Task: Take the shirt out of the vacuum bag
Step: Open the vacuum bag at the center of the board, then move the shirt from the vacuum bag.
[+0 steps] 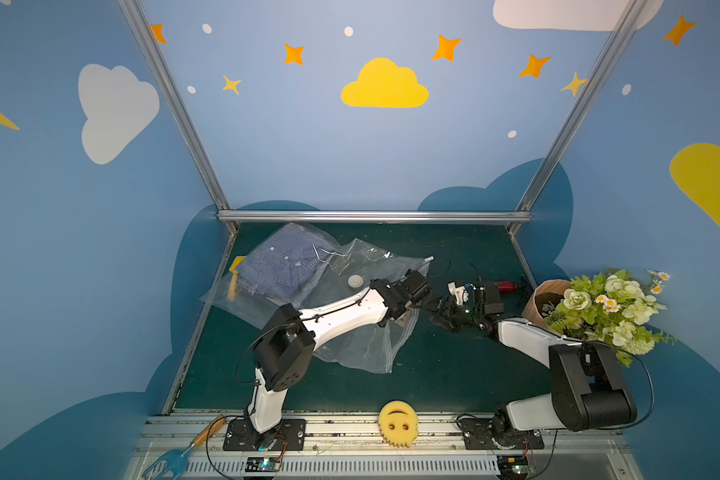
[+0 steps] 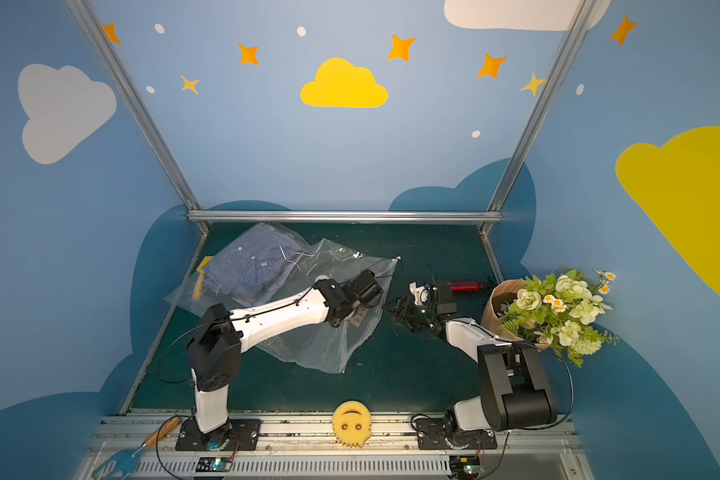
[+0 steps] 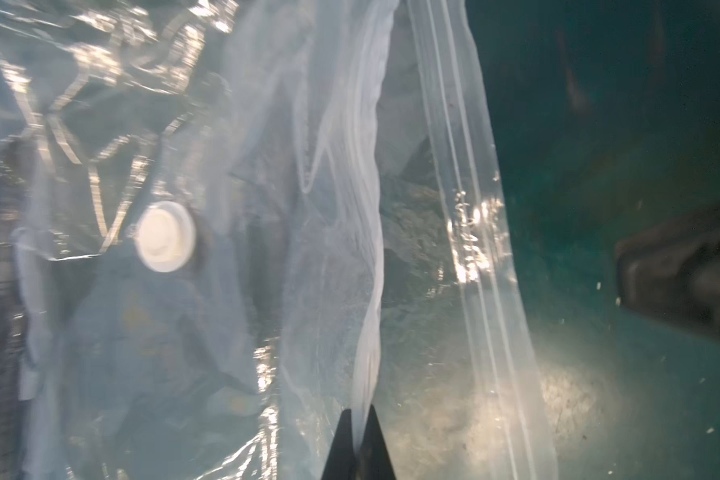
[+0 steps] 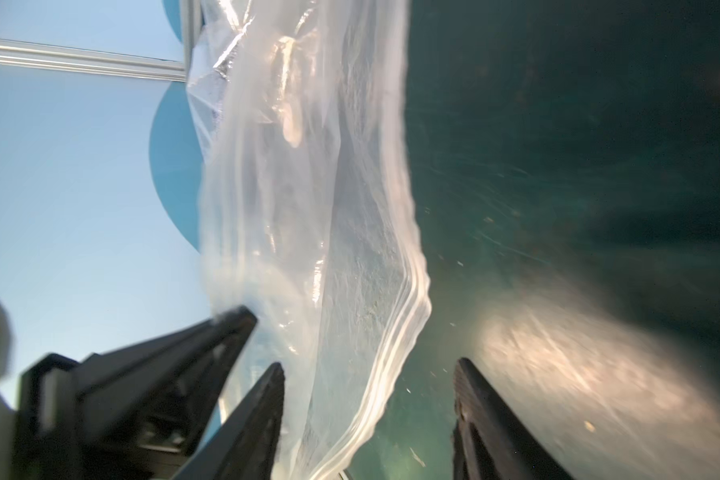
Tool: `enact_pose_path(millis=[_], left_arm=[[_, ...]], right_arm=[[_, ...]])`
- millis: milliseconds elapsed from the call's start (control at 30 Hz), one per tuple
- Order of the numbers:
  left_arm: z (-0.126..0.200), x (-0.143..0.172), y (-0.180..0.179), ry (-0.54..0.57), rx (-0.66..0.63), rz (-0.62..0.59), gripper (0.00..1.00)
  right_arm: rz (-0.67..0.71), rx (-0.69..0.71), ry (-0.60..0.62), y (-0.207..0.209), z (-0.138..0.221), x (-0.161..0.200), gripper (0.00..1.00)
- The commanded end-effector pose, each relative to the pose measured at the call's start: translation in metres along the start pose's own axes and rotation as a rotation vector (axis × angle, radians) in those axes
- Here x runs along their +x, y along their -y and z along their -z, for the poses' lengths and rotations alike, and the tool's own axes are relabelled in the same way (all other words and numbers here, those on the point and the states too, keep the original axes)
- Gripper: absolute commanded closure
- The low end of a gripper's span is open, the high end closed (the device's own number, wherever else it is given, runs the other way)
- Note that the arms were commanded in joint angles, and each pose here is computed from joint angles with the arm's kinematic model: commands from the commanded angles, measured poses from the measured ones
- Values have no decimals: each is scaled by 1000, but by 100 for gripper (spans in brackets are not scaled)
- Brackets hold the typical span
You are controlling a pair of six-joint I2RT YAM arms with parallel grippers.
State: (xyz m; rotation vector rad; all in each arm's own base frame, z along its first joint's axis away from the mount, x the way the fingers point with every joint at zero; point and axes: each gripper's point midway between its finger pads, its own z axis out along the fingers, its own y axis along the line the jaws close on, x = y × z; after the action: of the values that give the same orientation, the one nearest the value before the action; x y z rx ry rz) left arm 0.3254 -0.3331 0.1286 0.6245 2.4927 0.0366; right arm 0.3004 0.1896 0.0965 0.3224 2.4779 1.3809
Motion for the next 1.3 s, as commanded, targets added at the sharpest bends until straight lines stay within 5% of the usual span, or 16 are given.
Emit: enact_pose_path(millis=[0, 333, 467, 667, 833, 1267], left_arm=[[14, -15, 2, 54, 32, 55, 96], [23, -19, 5, 85, 81, 101, 96], [18, -17, 5, 79, 78, 102, 96], [15, -21, 5, 85, 95, 115, 96], [15, -31, 9, 91, 113, 101, 96], [51, -64, 3, 187, 131, 121, 96]], right_arm=[[36, -71, 9, -28, -13, -5, 40], [51, -71, -41, -44, -33, -6, 52], [63, 62, -10, -27, -18, -7, 54], [125, 51, 15, -43, 9, -6, 59], [150, 12, -90, -47, -13, 3, 62], [124, -58, -102, -58, -80, -23, 54]])
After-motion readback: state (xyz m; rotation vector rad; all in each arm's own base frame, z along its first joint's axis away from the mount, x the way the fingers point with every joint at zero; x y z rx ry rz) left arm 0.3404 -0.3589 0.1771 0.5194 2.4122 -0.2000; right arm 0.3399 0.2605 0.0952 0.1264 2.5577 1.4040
